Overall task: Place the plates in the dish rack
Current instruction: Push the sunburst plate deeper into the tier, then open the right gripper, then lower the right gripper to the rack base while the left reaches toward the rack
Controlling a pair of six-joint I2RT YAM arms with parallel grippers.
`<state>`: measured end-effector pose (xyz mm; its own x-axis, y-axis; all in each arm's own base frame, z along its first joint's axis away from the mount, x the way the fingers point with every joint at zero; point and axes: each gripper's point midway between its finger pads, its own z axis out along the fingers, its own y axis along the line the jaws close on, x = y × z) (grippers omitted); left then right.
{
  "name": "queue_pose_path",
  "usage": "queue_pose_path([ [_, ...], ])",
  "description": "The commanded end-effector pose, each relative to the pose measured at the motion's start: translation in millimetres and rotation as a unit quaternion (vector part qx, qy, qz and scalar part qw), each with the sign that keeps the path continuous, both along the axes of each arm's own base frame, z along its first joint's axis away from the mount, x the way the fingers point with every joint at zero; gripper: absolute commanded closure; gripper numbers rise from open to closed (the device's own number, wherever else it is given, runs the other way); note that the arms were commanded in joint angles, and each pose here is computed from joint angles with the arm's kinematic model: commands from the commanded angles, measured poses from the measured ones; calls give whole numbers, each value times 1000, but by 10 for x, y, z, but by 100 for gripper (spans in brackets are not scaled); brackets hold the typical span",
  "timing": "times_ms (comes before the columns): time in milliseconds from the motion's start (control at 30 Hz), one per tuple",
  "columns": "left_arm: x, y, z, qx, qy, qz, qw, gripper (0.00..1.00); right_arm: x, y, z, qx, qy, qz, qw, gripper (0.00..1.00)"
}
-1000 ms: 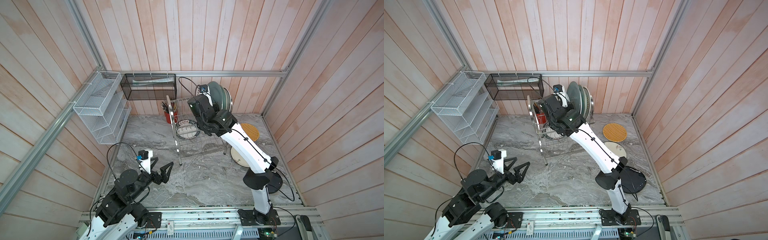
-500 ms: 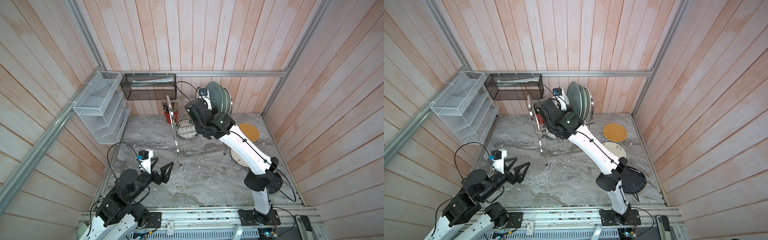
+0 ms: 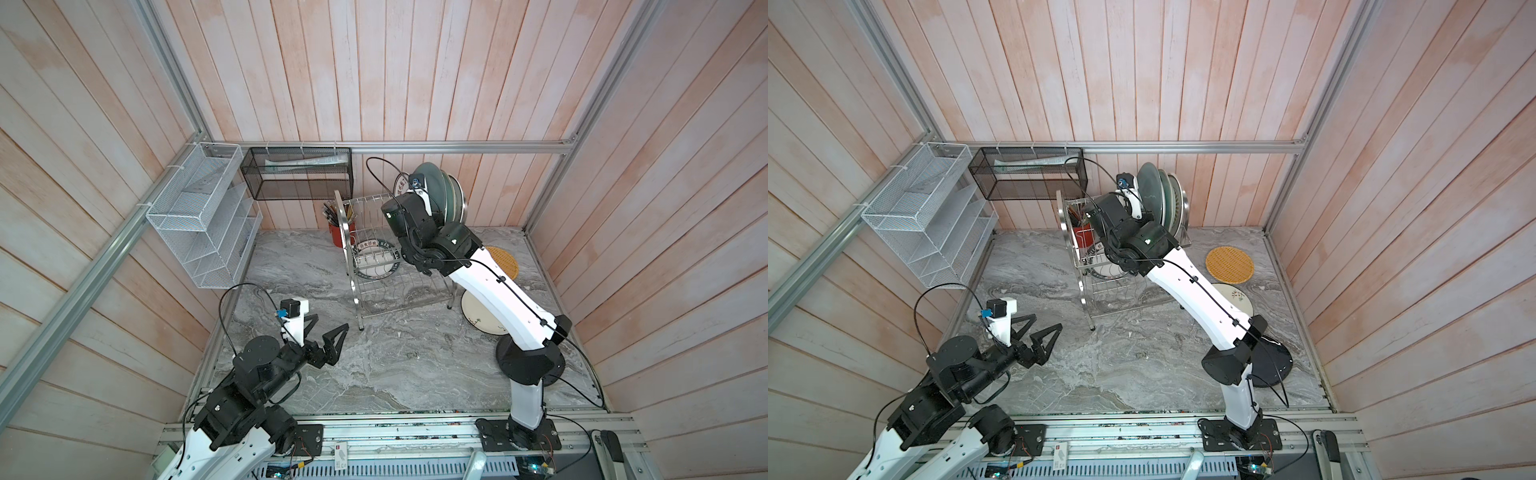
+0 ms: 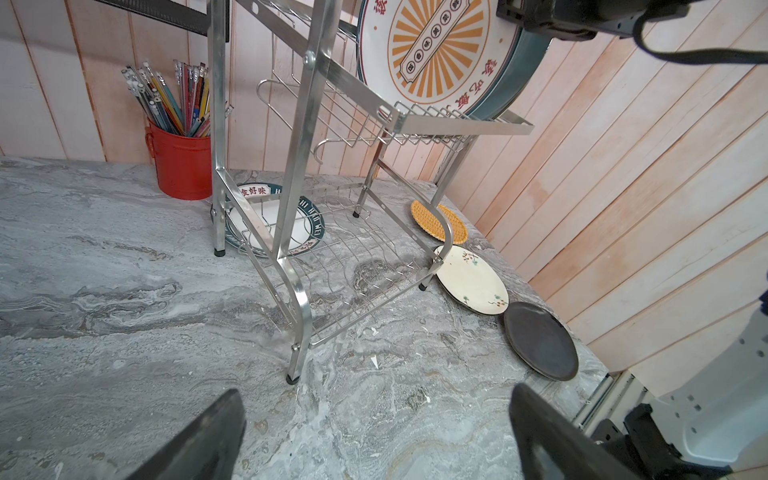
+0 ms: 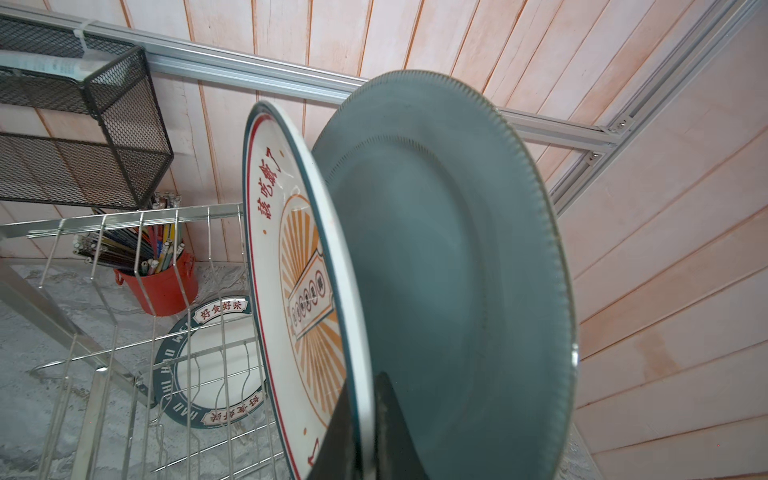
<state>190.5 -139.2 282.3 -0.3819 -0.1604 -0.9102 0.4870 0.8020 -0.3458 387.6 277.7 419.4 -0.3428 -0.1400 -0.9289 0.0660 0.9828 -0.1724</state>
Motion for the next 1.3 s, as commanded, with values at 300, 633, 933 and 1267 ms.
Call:
queue_pose_path([
  [300,26,-24,-26,5,-2,-4,1000,0,18,177,-38,9,21,53,998,76],
  [633,25,-28,-25,5,-1,-4,1000,0,-20,141,221,26,3,74,997,46],
  [933,60,-17,-62,9,10,5,1000,0,-292,50,651,78,-28,137,987,32],
  [1267,145,23,-157,-1,39,37,999,0,-1082,-783,745,161,-120,191,961,2],
])
